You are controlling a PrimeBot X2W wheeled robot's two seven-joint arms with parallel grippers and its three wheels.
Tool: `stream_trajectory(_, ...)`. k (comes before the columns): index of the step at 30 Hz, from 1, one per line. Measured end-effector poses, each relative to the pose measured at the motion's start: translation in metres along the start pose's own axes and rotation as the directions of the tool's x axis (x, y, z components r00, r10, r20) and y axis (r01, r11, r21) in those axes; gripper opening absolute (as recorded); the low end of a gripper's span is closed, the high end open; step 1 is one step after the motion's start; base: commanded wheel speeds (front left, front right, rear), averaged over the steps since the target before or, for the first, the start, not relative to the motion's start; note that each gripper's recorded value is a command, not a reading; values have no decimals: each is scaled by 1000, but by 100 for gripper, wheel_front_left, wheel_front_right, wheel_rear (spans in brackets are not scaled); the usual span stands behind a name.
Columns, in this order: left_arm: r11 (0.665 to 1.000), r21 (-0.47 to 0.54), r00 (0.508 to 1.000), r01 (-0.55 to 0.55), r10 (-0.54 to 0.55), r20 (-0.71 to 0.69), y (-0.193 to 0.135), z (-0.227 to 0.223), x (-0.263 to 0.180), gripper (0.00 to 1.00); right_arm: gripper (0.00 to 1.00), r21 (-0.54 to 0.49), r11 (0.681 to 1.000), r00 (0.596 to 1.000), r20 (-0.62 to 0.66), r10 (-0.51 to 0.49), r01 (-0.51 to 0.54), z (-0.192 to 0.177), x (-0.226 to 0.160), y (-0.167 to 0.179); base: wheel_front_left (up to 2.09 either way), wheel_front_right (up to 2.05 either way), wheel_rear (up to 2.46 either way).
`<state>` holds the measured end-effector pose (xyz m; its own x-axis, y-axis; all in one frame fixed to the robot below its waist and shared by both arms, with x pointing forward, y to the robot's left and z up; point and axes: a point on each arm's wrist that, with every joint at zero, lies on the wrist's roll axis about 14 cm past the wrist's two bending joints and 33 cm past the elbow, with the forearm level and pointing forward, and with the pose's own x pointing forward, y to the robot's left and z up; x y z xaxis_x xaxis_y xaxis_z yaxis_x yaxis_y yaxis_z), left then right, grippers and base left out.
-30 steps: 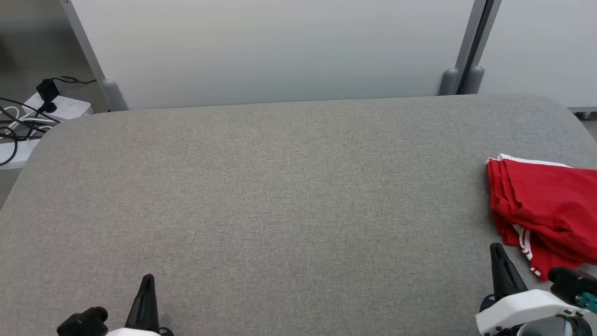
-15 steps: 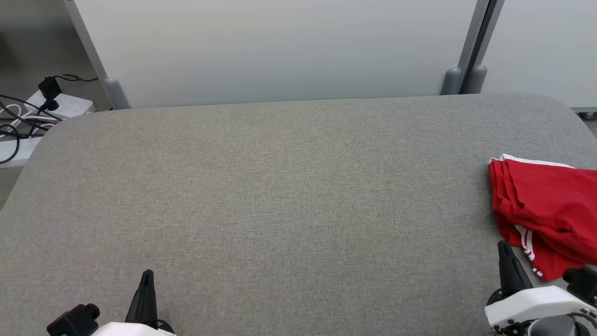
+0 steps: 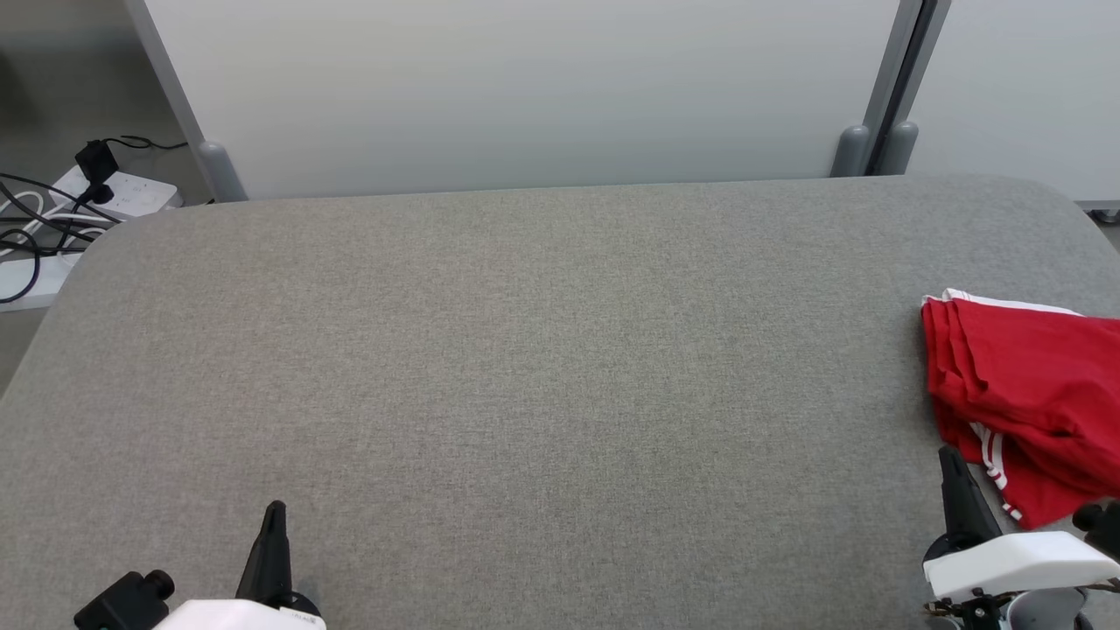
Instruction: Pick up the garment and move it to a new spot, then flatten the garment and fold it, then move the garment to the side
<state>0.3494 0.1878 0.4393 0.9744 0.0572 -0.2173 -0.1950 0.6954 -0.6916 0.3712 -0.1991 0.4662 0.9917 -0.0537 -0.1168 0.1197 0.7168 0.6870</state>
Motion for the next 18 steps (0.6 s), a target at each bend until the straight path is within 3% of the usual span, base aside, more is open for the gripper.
stream_trajectory(18, 981, -191, 1000, 15, -17, -11, -5, 4, 4, 0, 0, 198, 980, 1000, 0, -14, 14, 4, 2, -2, 0, 0, 0)
